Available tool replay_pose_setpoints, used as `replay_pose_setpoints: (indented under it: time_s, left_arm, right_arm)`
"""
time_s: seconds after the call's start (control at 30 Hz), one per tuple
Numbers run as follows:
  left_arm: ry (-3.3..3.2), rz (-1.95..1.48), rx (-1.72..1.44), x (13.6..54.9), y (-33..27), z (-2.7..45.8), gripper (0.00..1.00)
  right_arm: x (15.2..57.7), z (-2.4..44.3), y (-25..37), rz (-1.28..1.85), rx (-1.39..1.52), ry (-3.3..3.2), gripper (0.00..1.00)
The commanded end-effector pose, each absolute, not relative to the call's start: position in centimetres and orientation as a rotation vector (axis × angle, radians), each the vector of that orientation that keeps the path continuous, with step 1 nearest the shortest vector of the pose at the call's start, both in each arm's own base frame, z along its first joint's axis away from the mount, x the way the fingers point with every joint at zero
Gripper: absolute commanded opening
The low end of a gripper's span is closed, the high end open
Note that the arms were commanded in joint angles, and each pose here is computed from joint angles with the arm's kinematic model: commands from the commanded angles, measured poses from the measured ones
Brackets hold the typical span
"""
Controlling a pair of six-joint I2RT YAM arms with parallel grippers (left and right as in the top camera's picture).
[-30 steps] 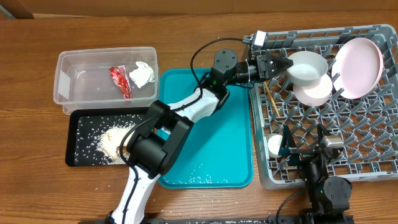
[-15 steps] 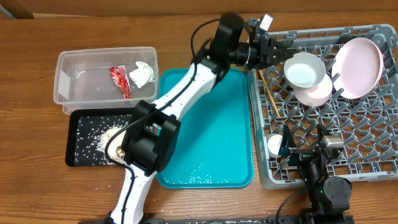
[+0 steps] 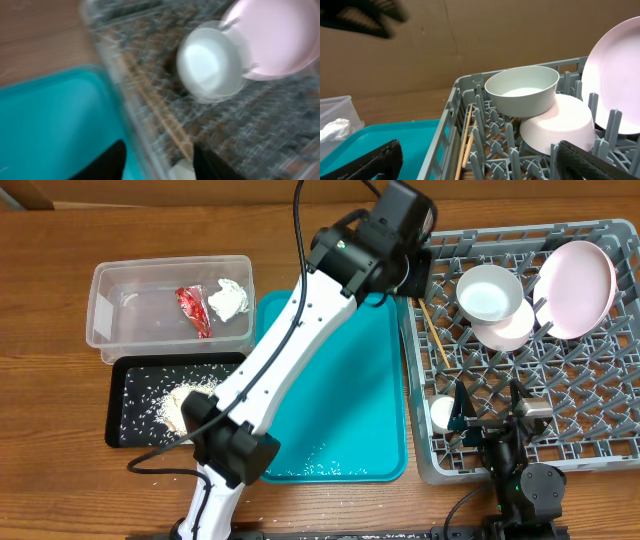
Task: Sort waste into correct bins and load items into the dishwasher
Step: 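Release the bowl in the rack and retract the left gripper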
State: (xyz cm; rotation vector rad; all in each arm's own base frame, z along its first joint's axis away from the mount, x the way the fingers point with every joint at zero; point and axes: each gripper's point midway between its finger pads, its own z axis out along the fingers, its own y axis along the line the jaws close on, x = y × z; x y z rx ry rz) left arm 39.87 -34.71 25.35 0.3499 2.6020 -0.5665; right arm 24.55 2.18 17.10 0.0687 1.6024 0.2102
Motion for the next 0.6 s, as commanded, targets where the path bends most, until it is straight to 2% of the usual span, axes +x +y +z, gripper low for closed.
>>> replay_pose_setpoints:
  time_s: [0.0,0.17,0.23,0.3,0.37,0.43,0.5,0.57]
  left_arm:
    - [2.502,-0.107,0.207,40.8,-25.6,30.0,0.4]
    - [2.487,0.098,0.023,36.8,-16.6,35.0,0.43]
    - [2.472,0.079,-0.066,35.2,-14.0,36.8,0.47]
    - [2.448,0.013,-0.075,33.9,-12.5,38.6,0.56]
    - [2.406,-0.039,-0.107,32.5,-10.8,40.6,0.58]
    - [2.367,-0.072,-0.098,31.2,-9.5,42.2,0.67]
    - [2.329,-0.085,-0.08,29.7,-8.3,43.5,0.84]
    - [2.302,-0.084,-0.092,28.1,-7.1,44.3,0.95]
  right_arm:
    - [24.6,17.0,2.1,0.205,0.068,1.597,1.0]
    - [24.6,17.0,2.1,0.205,0.068,1.597,1.0]
    - [24.6,17.0,2.1,0.205,0.068,1.597,1.0]
    - [24.6,17.0,2.1,0.205,0.068,1.597,1.0]
    - [24.6,17.0,2.1,0.205,0.068,1.597,1.0]
    - [24.6,17.0,2.1,0.205,0.068,1.597,1.0]
    - [24.6,17.0,2.1,0.205,0.068,1.597,1.0]
    - [24.6,17.0,2.2,0.208,0.066,1.597,1.0]
